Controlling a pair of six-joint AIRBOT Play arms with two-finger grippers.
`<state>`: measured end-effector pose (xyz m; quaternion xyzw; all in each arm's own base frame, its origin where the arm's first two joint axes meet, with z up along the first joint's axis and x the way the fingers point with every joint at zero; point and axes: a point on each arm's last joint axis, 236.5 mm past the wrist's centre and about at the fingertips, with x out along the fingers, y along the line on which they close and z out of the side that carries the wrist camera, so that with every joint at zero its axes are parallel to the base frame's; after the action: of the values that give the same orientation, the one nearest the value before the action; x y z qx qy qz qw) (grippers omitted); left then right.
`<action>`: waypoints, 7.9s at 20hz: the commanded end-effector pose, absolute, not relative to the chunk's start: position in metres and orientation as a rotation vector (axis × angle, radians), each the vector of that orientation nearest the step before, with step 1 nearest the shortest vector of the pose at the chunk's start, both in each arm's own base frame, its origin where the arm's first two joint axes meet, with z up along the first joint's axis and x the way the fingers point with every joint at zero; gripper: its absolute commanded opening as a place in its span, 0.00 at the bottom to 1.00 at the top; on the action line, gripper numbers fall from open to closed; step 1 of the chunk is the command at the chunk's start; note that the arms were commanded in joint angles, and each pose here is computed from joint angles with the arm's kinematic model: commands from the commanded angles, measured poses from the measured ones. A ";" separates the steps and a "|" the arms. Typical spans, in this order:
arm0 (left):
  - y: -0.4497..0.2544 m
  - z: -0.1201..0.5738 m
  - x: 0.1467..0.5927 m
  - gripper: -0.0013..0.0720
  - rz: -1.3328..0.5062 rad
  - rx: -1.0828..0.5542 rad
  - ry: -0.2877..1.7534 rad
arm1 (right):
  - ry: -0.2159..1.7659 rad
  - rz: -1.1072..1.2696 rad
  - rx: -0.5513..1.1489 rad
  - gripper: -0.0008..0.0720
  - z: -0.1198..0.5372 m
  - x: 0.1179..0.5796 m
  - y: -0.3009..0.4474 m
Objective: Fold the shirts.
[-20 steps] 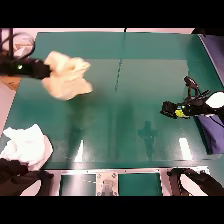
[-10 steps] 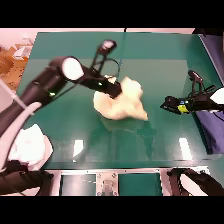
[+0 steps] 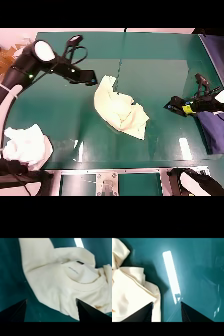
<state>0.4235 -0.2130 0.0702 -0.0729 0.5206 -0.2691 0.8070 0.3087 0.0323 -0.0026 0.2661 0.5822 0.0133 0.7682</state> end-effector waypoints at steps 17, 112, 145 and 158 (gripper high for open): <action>-0.264 -0.068 0.497 0.06 -0.539 -0.594 1.044 | 1.437 0.459 0.734 0.03 -0.084 0.318 0.158; -0.151 0.507 0.264 0.05 -0.635 0.072 0.059 | 0.018 0.272 0.268 0.03 0.508 0.238 0.057; -0.119 0.058 0.458 0.90 -0.634 -0.587 1.101 | 1.422 0.252 0.911 0.65 -0.049 0.252 0.171; -0.112 0.058 0.475 0.90 -0.596 -0.564 1.035 | 1.460 0.236 0.978 0.42 -0.108 0.258 0.304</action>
<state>0.4764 -0.1117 0.0585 -0.2636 0.4785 -0.2735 0.7917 0.2412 0.2886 -0.1025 0.4241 0.6428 0.1067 0.6289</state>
